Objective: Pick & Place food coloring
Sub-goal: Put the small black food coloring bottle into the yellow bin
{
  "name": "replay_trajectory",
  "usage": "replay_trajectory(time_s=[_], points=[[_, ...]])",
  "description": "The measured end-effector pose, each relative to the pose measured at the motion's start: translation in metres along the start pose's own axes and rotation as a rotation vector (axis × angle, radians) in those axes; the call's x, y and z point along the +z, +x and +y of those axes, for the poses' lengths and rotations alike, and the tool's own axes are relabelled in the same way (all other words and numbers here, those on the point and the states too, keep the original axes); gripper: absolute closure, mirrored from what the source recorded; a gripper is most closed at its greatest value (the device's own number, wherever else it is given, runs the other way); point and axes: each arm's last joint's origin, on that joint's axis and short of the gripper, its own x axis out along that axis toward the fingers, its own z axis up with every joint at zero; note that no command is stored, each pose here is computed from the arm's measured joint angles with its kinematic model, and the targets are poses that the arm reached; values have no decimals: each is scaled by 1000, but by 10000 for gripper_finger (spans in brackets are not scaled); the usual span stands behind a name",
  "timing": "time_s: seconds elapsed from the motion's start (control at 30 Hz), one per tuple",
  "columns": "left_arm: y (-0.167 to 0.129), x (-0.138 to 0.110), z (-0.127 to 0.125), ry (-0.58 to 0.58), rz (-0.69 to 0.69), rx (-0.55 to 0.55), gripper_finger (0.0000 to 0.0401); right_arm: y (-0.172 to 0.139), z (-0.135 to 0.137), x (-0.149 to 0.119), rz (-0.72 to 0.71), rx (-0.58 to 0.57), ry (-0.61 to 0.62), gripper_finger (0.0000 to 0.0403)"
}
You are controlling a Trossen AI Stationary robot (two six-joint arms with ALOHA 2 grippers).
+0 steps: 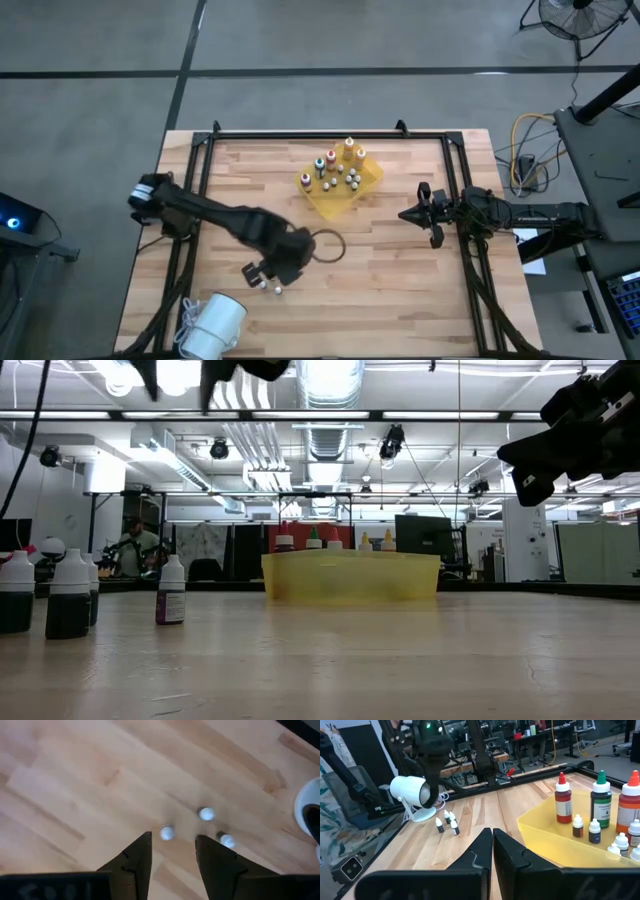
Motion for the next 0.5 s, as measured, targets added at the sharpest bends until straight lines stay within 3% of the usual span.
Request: replay_trajectory(time_s=[0.2,0.5], points=[[22,-9,-23,-10,2,-20,277,0,0,0,0,0,0,394],[42,-23,-29,18,64,-36,277,0,0,0,-1,0,0,394]])
